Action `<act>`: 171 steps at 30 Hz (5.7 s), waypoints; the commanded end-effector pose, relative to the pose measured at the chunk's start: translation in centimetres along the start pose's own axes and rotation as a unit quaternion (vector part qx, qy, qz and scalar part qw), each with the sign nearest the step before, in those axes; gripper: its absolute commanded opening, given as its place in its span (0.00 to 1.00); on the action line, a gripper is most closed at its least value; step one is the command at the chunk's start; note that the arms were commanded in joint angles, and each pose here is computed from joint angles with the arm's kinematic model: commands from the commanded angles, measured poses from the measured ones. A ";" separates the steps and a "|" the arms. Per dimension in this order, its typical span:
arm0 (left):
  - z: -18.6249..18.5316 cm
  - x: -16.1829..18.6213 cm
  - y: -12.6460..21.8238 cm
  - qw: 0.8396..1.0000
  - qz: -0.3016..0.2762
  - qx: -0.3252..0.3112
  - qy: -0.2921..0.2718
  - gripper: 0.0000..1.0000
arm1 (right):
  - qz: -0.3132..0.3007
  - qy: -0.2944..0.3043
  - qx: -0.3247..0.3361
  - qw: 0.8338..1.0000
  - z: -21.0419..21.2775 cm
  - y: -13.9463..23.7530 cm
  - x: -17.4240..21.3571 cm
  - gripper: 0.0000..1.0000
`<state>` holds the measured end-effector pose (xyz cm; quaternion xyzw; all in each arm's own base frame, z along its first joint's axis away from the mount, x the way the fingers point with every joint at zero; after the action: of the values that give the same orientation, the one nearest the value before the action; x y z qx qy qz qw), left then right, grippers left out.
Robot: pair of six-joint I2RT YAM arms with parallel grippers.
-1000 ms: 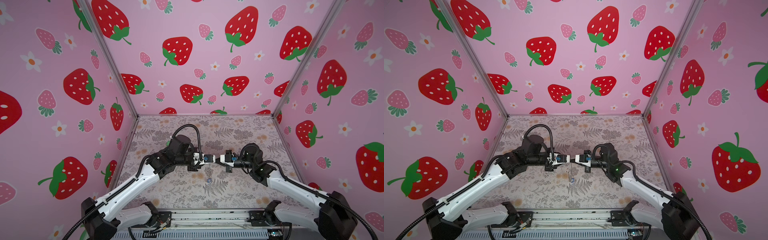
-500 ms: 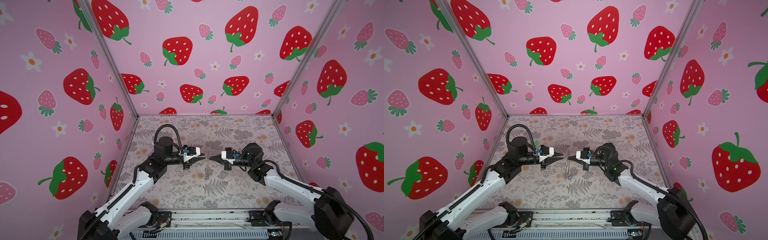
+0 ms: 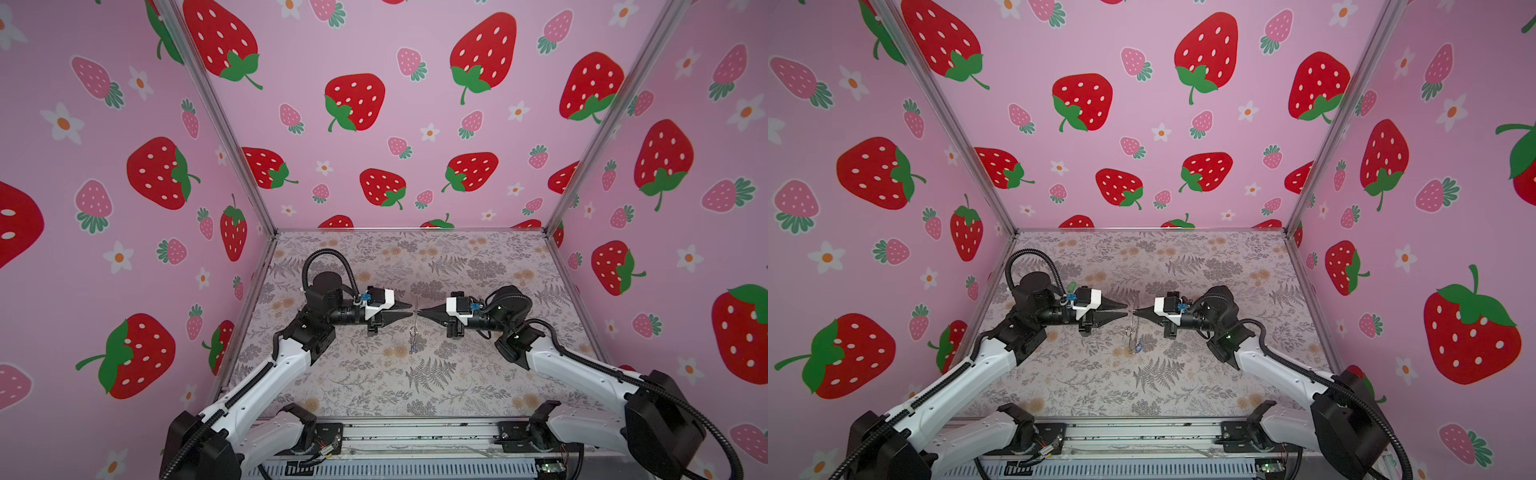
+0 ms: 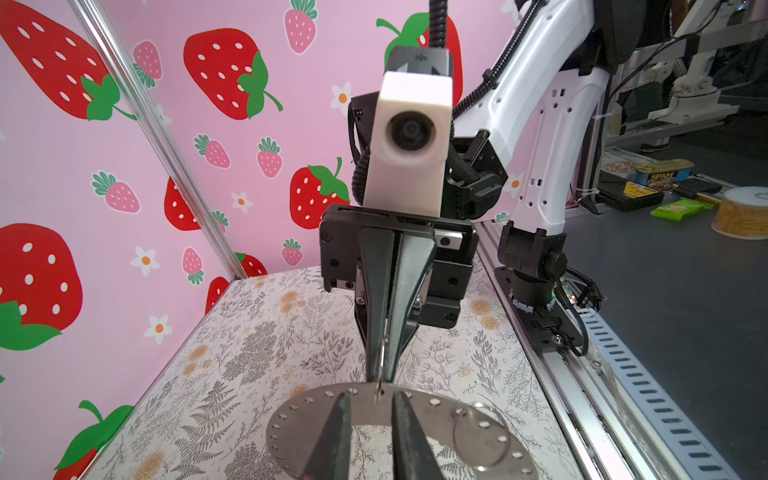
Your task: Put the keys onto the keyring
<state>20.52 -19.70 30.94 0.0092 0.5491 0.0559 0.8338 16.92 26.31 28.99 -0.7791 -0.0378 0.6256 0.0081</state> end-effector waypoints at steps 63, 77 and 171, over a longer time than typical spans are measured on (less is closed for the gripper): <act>1.0 -2.0 -1.1 0.997 -0.036 0.058 -0.023 0.00 | -0.037 0.014 -0.009 0.999 -0.3 -0.4 -1.6 0.08; 2.0 2.3 3.8 0.997 0.058 -0.035 0.029 0.00 | 0.097 -0.092 0.142 0.981 -5.6 -0.2 6.2 0.36; 6.9 2.1 15.2 0.837 0.260 -0.478 0.056 0.00 | 0.343 -0.202 0.225 0.889 -10.1 -25.5 27.1 0.15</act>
<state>26.64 -3.90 32.09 -0.2407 0.4870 0.5406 0.6424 32.50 55.04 6.76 -0.5653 0.3471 0.7483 -0.0027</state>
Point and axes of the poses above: each gripper's point midway between its finger pads, its own y axis back along the fingers, its own z axis along the line the jaws close on, x = y × z, the point moved 7 cm from there along y, back along the fingers, and after that the axes turned 7 degrees about -y, right-handed, at the moved point
